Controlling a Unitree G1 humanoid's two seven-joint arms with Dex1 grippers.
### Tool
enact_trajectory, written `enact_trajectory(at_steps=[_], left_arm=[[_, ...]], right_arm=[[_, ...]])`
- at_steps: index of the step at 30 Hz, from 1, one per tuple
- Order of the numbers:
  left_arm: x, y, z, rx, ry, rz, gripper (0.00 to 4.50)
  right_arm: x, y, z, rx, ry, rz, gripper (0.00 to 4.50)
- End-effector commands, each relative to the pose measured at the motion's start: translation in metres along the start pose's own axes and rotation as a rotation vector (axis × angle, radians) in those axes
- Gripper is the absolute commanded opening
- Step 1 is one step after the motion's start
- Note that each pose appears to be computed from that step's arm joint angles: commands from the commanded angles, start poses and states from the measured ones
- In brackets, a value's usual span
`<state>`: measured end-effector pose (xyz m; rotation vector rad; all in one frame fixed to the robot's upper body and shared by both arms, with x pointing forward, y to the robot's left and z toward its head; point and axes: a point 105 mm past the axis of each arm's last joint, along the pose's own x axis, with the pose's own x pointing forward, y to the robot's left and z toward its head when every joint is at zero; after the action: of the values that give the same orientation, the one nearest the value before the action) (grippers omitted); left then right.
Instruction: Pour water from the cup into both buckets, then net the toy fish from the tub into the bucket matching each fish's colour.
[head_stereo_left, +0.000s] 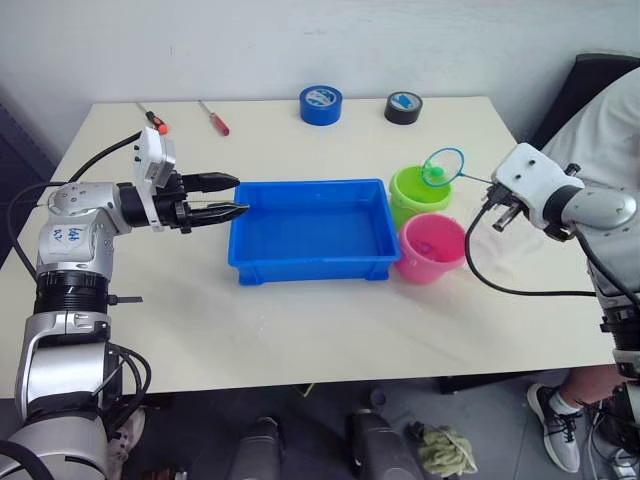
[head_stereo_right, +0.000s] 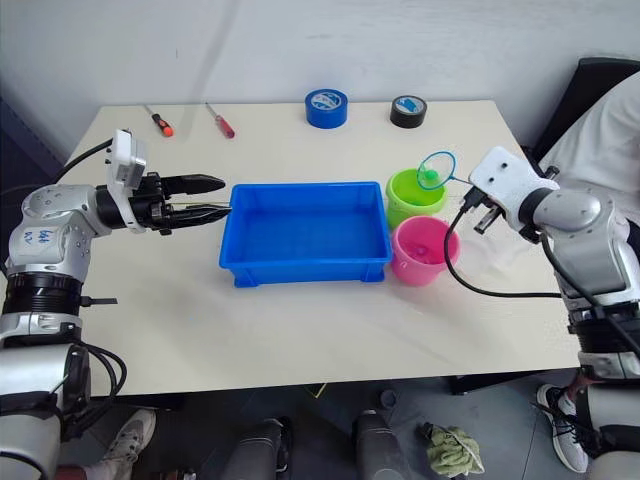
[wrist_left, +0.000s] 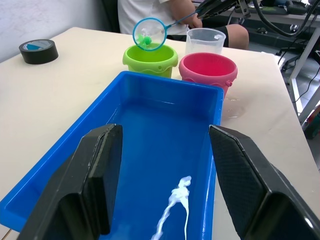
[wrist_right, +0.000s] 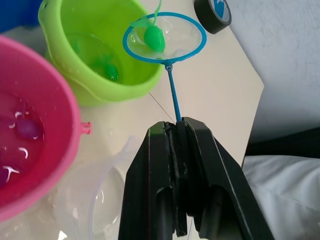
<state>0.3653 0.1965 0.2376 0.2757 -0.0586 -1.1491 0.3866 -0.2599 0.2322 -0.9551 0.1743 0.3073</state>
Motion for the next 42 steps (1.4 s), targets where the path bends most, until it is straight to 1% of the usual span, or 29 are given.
enact_trajectory(at_steps=[1,4,7,15,22,25,29,32,42], left_arm=[[-0.005,0.001,0.011,0.037,-0.008,0.007,3.03],[-0.004,0.002,0.011,0.035,-0.009,0.008,3.03],[-0.004,0.002,0.011,0.034,-0.009,0.008,3.03],[-0.002,0.002,0.011,0.032,-0.009,0.007,3.03],[-0.003,0.001,0.011,0.031,-0.007,0.009,3.03],[-0.004,0.001,0.010,0.030,-0.006,0.009,3.03],[-0.004,0.001,0.010,0.029,-0.005,0.010,3.03],[-0.004,0.001,0.009,0.029,-0.006,0.012,3.03],[-0.005,0.001,0.008,0.025,-0.005,0.014,3.03]], right_arm=[[-0.010,-0.018,0.003,-0.192,0.010,-0.092,0.00],[-0.010,-0.018,0.006,-0.352,0.009,-0.130,0.00],[-0.009,-0.016,0.010,-0.448,-0.014,-0.147,0.00],[-0.011,-0.007,0.014,-0.610,-0.042,-0.146,0.00],[-0.013,-0.015,0.018,-0.867,-0.034,-0.256,0.00],[-0.014,-0.016,0.022,-0.895,-0.053,-0.283,0.00],[-0.014,-0.013,0.024,-0.952,-0.068,-0.281,0.00],[-0.015,-0.010,0.028,-1.025,-0.086,-0.292,0.00],[-0.013,0.004,0.026,-1.135,-0.105,-0.264,0.00]])
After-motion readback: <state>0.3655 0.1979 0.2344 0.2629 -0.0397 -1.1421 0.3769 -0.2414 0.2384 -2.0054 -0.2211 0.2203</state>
